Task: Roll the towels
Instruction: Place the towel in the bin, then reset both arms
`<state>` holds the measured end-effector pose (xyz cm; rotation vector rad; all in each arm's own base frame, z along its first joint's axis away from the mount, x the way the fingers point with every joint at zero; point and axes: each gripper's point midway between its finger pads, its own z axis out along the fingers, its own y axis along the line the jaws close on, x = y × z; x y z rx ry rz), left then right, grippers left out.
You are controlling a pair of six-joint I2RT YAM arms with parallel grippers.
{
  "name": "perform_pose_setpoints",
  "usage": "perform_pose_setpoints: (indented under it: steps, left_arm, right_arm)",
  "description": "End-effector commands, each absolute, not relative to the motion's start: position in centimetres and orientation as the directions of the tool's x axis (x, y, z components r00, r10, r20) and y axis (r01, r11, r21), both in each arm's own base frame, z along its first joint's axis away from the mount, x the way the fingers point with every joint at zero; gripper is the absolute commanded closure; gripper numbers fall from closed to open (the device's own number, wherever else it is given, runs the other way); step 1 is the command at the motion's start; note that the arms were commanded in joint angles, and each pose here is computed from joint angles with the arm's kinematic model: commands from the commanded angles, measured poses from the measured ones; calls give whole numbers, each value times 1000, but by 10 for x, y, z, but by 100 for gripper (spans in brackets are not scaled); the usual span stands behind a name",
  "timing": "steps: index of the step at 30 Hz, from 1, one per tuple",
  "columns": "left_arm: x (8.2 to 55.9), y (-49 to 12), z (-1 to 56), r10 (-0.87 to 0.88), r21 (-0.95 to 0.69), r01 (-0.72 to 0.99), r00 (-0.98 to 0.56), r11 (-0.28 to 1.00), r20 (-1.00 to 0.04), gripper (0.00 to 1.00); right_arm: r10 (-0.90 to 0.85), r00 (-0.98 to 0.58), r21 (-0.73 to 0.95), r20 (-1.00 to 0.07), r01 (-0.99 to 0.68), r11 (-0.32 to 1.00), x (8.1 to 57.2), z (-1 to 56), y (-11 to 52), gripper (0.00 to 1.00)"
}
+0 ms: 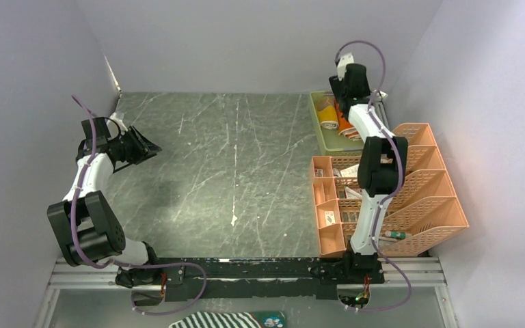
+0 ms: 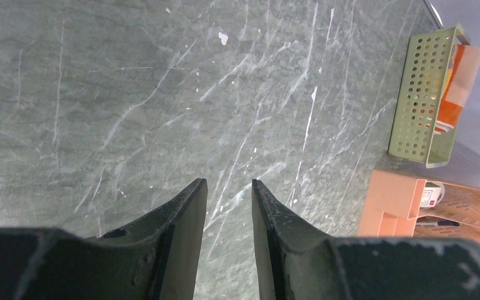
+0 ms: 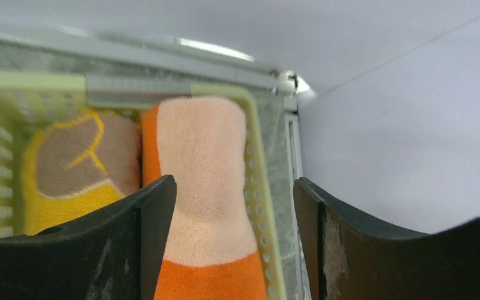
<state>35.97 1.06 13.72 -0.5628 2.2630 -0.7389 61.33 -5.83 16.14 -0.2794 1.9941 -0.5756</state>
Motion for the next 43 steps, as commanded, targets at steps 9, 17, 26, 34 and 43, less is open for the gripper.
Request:
perform_pose_setpoints:
  steps: [9, 17, 26, 34, 43]
  left_arm:
    - [354, 6, 183, -517, -609, -65, -604, 791, -607, 55]
    - [337, -4, 228, -332, -435, 118, -479, 893, -812, 48]
    - [306, -26, 270, -223, -289, 243, -266, 926, -938, 0]
    - [304, -25, 274, -226, -287, 231, -256, 930, -940, 1]
    - [300, -27, 275, -223, -285, 241, -254, 928, -941, 1]
  right_arm:
    - [25, -36, 29, -999, -124, 992, 516, 307, 27, 0]
    - [387, -253, 450, -887, -282, 847, 405, 249, 85, 0]
    - [329, -405, 455, -853, -267, 850, 344, 206, 115, 0]
    - [325, -359, 425, -875, -247, 871, 334, 223, 113, 0]
    - [285, -393, 413, -874, -294, 862, 331, 227, 124, 0]
